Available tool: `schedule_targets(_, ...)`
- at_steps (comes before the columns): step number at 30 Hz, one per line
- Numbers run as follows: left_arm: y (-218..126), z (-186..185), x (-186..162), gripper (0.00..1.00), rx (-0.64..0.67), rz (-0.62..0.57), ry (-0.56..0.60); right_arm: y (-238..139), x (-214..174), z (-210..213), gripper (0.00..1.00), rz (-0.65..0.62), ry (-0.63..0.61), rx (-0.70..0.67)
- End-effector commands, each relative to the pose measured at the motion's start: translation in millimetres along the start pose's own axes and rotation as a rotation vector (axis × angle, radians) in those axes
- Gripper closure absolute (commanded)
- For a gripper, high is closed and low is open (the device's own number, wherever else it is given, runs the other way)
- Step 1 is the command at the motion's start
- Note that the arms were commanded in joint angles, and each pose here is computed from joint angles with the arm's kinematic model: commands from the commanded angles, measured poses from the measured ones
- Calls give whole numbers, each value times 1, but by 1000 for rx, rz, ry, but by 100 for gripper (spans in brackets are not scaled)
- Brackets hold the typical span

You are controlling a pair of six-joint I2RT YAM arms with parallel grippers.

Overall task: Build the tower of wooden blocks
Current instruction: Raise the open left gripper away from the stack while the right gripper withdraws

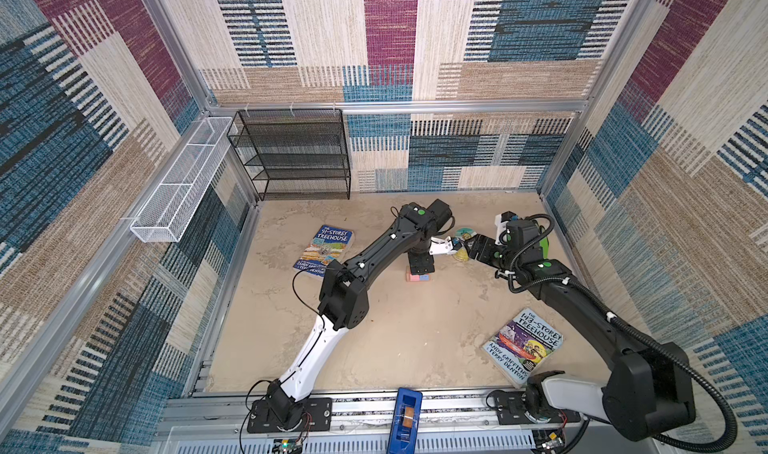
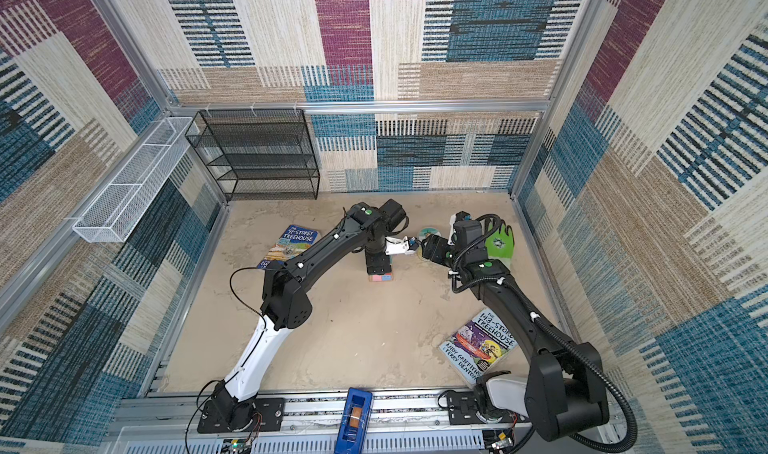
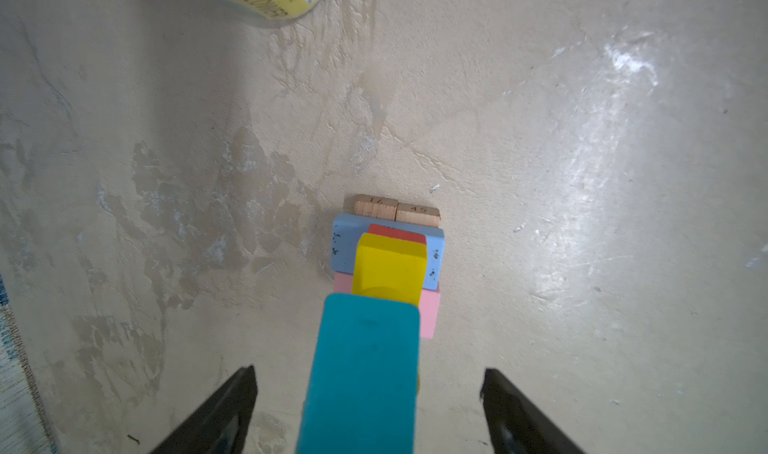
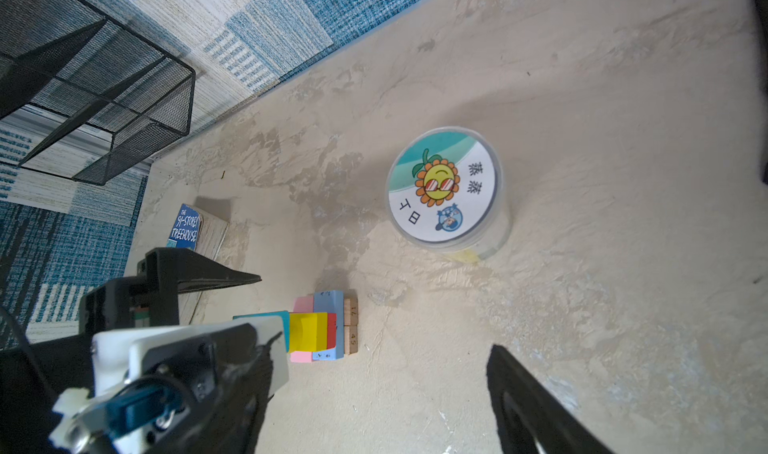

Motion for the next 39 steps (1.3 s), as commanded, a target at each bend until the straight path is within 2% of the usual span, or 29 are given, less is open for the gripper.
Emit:
schedule_targets(1,-7,0,2,1,2,-23,-7,-3,5,4,18,-27,6,20)
schedule_targets(22,-36,-18,-4,1,-16,-45,-15,-15,6,8,18,-54,14,44)
schedule_targets(39,-96,-2,-10,1,131,-115,-80,-50,19,18,15,-142,4,67)
Point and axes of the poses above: each gripper's point midway between its finger pads, its own y axis out along the fingers, its own z axis along the line the jaws close on, x = y × z, the point moved 5 cm from there along -y, back along the fingers, and after that the axes turned 4 degrees about -y, right-handed, at the moved point
